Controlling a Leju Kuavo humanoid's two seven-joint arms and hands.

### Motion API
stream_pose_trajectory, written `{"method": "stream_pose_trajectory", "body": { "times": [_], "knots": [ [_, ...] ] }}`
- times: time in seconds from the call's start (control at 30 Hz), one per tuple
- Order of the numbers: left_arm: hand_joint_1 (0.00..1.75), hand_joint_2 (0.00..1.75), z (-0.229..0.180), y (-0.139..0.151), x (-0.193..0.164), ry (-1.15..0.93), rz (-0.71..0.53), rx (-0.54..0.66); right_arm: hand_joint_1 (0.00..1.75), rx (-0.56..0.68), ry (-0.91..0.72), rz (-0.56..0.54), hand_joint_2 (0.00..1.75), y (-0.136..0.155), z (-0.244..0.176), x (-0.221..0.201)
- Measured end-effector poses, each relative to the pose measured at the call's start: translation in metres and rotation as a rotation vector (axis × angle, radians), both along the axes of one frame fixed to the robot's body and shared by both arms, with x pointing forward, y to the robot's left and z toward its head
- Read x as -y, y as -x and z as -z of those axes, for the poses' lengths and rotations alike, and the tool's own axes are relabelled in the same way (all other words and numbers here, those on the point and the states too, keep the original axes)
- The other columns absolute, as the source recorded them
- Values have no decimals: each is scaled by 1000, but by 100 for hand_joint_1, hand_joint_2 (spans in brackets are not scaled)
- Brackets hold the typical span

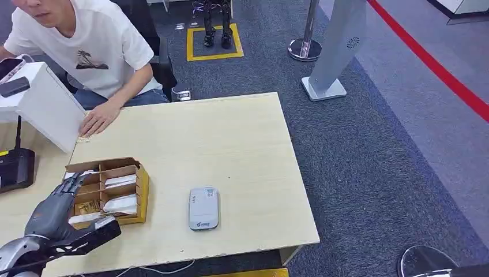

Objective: Pass the card to the sensor for recognition and then transmit it.

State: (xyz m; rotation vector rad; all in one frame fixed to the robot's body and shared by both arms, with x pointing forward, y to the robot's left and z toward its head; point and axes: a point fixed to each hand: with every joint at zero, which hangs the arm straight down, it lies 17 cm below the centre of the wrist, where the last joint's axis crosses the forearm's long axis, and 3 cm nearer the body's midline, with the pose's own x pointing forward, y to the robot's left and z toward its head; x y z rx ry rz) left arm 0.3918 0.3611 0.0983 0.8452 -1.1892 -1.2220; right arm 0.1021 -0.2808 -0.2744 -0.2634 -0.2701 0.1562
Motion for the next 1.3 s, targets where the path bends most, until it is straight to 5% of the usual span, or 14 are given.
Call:
{"method": "stream_pose_trajectory", "body": {
  "times": [1.3],
  "knots": [
    [0, 175, 13, -12, 55, 63, 93, -51, 0, 2, -2, -7, 0, -2, 0, -1]
  ]
}}
